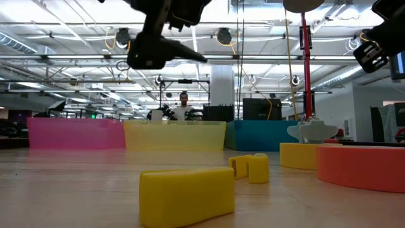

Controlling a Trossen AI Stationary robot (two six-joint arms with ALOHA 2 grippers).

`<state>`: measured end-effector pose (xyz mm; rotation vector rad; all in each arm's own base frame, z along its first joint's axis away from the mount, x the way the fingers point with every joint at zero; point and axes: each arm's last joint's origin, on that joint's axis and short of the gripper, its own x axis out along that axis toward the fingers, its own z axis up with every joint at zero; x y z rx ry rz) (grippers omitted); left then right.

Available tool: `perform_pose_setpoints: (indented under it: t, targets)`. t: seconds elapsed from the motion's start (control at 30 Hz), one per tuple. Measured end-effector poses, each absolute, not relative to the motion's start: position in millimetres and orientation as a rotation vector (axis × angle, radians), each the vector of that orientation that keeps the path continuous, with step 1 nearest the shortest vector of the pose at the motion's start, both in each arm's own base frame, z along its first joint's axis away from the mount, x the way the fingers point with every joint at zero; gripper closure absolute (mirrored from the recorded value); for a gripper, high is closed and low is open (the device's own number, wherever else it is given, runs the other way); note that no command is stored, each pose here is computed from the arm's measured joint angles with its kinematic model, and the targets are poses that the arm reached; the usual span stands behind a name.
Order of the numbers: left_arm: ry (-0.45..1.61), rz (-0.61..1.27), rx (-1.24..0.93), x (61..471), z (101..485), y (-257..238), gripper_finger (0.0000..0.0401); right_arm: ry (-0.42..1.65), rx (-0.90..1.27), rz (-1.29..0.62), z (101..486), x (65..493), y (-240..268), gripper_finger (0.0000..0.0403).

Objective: Pick and place Stapler, Stapler remover, tape
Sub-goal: Put the top yellow small stapler into the blue bin

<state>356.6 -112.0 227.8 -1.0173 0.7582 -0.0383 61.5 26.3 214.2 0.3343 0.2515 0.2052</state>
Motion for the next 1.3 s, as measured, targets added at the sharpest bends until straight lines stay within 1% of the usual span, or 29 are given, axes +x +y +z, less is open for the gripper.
perform_pose_setpoints:
  t: [0.17,0.33,0.4,0.5,0.7,0.8,0.9,1.3]
  targets:
    - [0.709,0.044,-1.108,353.7,230.1,-124.1,0.0038,0.255,0.328,0.203,213.7,61.4,26.2,0.0402]
    - [0.705,0.134,-1.143,355.5,233.2,-134.6,0.0038,0.255,0.328,0.203,213.7,61.4,26.2,0.0402]
    - [0.744,0.170,-1.128,357.8,230.4,-138.8,0.0038,0.253,0.326,0.204,213.9,61.5,26.2,0.0402]
    - [0.773,0.191,-1.116,372.0,229.4,-144.6,0.0038,0.246,0.327,0.205,214.6,61.6,26.3,0.0401]
    - [0.976,0.309,-1.069,395.8,203.7,-144.7,0.0038,0.239,0.328,0.207,215.4,61.7,26.3,0.0402]
    - [0.995,0.267,-1.081,408.2,199.6,-146.2,0.0038,0.237,0.329,0.208,215.5,61.7,26.4,0.0401]
    - [1.023,0.265,-1.077,414.1,191.5,-146.5,0.0038,0.236,0.329,0.208,215.7,61.8,26.4,0.0402]
    - [1.062,0.328,-1.080,415.5,174.5,-147.5,0.0038,0.233,0.324,0.214,216.0,61.7,26.5,0.0401]
